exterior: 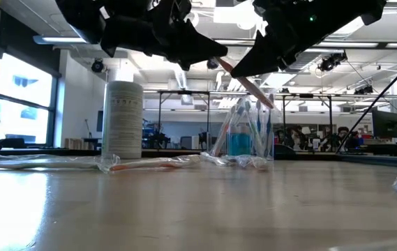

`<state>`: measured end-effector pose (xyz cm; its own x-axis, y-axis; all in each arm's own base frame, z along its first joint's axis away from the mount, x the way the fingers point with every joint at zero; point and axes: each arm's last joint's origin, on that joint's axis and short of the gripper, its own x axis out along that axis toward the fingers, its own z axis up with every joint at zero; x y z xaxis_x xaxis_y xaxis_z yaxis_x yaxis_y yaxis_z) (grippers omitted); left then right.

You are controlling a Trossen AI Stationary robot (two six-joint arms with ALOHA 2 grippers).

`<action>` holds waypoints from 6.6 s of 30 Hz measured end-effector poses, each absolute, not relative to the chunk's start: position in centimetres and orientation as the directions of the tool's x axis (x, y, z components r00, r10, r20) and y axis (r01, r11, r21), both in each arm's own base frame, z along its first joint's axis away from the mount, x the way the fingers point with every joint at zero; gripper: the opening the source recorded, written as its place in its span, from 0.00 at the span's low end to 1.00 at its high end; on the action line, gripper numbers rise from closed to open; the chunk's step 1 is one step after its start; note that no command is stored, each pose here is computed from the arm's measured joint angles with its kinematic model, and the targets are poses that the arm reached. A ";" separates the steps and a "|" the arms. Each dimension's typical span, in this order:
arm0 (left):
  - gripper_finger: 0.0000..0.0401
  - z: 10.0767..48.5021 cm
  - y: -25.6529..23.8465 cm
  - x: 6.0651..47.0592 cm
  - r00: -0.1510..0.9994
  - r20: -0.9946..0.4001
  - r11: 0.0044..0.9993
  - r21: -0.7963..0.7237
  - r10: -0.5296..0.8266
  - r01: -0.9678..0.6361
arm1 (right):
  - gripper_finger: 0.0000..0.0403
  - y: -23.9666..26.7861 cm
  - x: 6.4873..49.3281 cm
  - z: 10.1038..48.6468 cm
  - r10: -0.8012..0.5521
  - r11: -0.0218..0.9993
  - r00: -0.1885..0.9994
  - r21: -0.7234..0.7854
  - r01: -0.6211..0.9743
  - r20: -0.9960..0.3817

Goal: Pick & Place toothbrushing station
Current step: Put the orange toothbrush into the transparent organizer, then put the green toothbrush into the transparent organizer

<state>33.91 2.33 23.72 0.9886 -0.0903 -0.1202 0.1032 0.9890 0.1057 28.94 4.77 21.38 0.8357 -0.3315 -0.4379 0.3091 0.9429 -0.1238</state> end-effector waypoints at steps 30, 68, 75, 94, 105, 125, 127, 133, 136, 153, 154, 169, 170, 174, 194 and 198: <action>0.01 35.1 9.6 34.7 0.775 -0.393 0.830 0.477 0.495 -0.289 | 0.62 5.1 23.1 25.6 -0.305 0.928 0.816 0.039 0.370 -0.490; 0.01 29.1 23.6 38.5 0.693 -0.644 0.946 0.231 0.323 -0.226 | 0.62 5.1 23.1 22.9 -0.342 0.903 0.692 -0.020 0.428 -0.636; 0.01 33.2 22.2 36.4 0.731 -0.601 0.945 0.239 0.323 -0.221 | 0.62 5.1 23.1 22.9 -0.343 0.903 0.690 -0.022 0.429 -0.638; 0.01 35.2 20.1 34.8 0.767 -0.617 0.983 0.150 0.173 -0.101 | 0.62 5.1 23.2 23.0 -0.344 0.902 0.697 -0.015 0.431 -0.629; 0.01 32.2 21.2 36.6 0.743 -0.653 0.989 0.104 0.147 -0.104 | 0.62 5.1 23.2 23.0 -0.344 0.902 0.697 -0.016 0.431 -0.630; 0.18 28.6 22.2 38.9 0.726 -0.673 0.987 0.153 0.141 -0.050 | 0.62 4.6 23.1 22.2 -0.361 0.893 0.681 -0.025 0.450 -0.637; 0.24 28.6 22.1 38.9 0.727 -0.672 0.987 0.152 0.141 -0.050 | 0.62 4.6 23.1 22.2 -0.361 0.893 0.681 -0.025 0.450 -0.637; 0.44 28.7 22.2 39.0 0.734 -0.664 0.986 0.157 0.145 -0.053 | 0.62 4.6 23.1 22.2 -0.361 0.893 0.681 -0.025 0.450 -0.637; 0.54 28.8 22.3 39.1 0.745 -0.649 0.984 0.169 0.157 -0.060 | 0.62 4.6 23.1 22.2 -0.361 0.893 0.681 -0.025 0.450 -0.637; 0.65 26.0 23.9 40.6 0.689 -0.647 0.942 0.283 0.327 -0.181 | 0.62 4.6 23.1 22.2 -0.358 0.894 0.683 -0.022 0.448 -0.637; 0.65 26.0 23.9 40.6 0.685 -0.647 0.940 0.288 0.333 -0.185 | 0.62 4.6 23.1 22.2 -0.359 0.894 0.683 -0.023 0.448 -0.637; 0.65 26.7 23.7 41.2 0.699 -0.587 0.907 0.349 0.408 -0.237 | 0.62 4.6 23.1 22.2 -0.359 0.893 0.683 -0.022 0.449 -0.636; 0.65 26.8 23.6 41.2 0.699 -0.583 0.904 0.354 0.414 -0.240 | 0.62 4.6 23.1 22.2 -0.359 0.893 0.683 -0.022 0.449 -0.636; 0.65 28.0 23.2 41.7 0.706 -0.559 0.892 0.375 0.434 -0.252 | 0.62 4.6 23.1 22.2 -0.359 0.893 0.683 -0.022 0.449 -0.636; 0.65 37.3 15.6 43.5 0.660 -0.496 0.810 0.486 0.564 -0.328 | 0.62 4.5 22.9 21.9 -0.371 0.883 0.660 -0.029 0.468 -0.653; 0.65 40.1 12.2 42.9 0.650 -0.517 0.813 0.501 0.556 -0.298 | 0.62 4.5 22.8 21.9 -0.374 0.882 0.654 -0.034 0.470 -0.657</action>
